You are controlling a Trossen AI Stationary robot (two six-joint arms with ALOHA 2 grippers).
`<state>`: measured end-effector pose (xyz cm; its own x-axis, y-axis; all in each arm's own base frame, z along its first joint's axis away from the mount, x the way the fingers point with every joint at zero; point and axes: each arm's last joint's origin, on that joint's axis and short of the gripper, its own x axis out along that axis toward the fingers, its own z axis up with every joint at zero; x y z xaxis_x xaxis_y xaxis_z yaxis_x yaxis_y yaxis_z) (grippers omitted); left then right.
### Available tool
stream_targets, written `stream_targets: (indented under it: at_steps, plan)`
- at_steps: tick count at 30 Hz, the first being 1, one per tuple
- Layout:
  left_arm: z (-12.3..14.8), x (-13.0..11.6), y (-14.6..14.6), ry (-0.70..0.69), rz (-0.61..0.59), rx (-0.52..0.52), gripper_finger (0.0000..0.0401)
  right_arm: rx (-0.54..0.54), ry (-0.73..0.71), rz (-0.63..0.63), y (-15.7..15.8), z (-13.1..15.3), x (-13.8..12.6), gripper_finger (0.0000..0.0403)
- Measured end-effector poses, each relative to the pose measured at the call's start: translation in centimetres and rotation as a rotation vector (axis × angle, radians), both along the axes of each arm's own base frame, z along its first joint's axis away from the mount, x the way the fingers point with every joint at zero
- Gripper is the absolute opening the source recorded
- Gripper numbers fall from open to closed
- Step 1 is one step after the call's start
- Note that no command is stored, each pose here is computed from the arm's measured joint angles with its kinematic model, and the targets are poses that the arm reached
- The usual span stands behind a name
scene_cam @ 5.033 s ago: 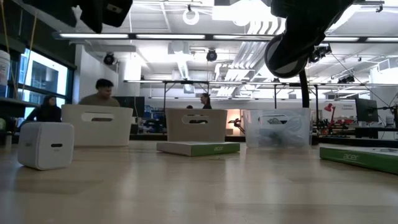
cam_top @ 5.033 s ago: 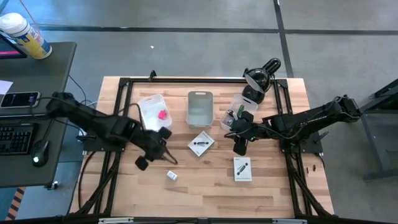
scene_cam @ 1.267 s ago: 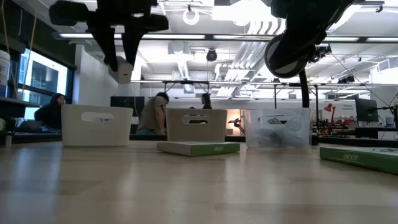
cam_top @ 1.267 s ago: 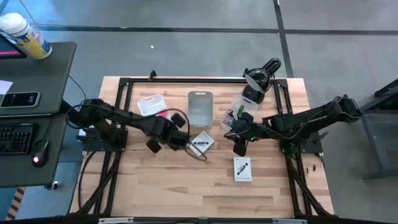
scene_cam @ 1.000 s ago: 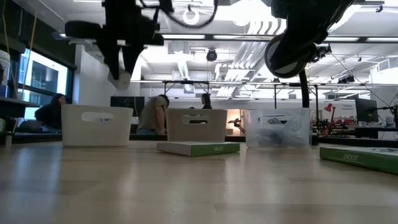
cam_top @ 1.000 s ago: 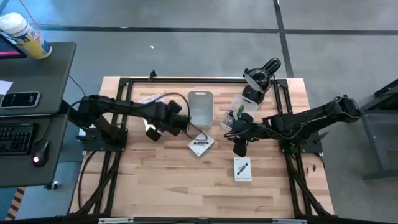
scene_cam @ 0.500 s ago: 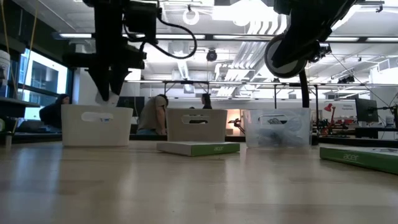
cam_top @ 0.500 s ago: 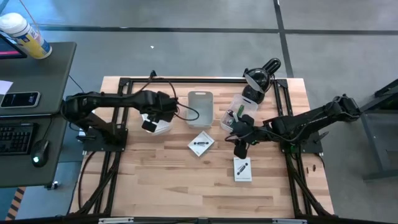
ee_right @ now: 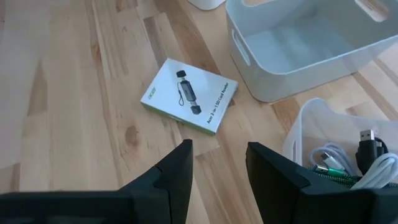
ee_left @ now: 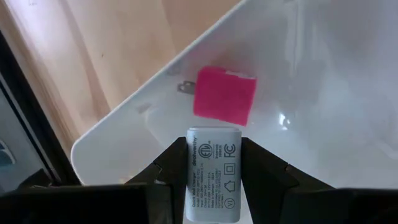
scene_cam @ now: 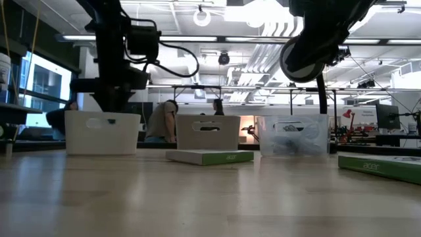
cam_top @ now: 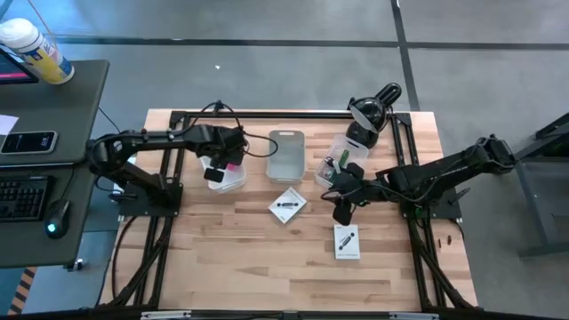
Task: Pick and place items into bin
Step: Put the white charger adapter into the white bin, then put the bottom white card reader box into the gray bin
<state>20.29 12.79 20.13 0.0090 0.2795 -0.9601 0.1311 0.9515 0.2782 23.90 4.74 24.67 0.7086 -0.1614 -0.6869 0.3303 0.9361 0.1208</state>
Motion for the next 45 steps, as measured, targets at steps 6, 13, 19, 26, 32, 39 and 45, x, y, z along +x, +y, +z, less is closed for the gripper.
stream_targets:
  at_steps: [6, 13, 19, 26, 32, 39, 45]
  plan:
    - [-0.1, -0.6, 1.0, -0.008, 0.049, 0.005, 0.0104, 0.000, -0.002, -0.007, 0.0, 0.0, 0.0, 0.0139]
    - [-0.1, -0.9, 1.4, -0.003, 0.073, 0.001, 0.0135, -0.002, -0.002, -0.008, 0.0, 0.0, 0.0, 0.0139]
    - [-0.1, -0.9, 1.3, 0.001, 0.054, -0.001, 0.0189, -0.015, -0.004, -0.019, -0.1, 0.0, 0.0, 0.0139]
    - [0.9, -1.0, 1.1, 0.015, 0.048, -0.068, 0.0209, 0.013, 0.033, 0.015, 0.1, -0.2, -0.2, 0.0139]
    - [5.4, -0.4, 1.0, -0.108, 0.038, -0.124, 0.0189, 0.079, 0.191, 0.059, 0.9, -1.1, -1.6, 0.0139]
    - [11.6, 1.3, -2.0, -0.472, -0.136, -0.112, 0.0166, 0.132, 0.318, 0.119, 3.3, -1.7, -3.4, 0.0139]
    - [13.4, 4.8, -6.4, -0.695, -0.384, -0.064, 0.0161, 0.178, 0.389, 0.107, 5.7, -2.0, -5.3, 0.0139]
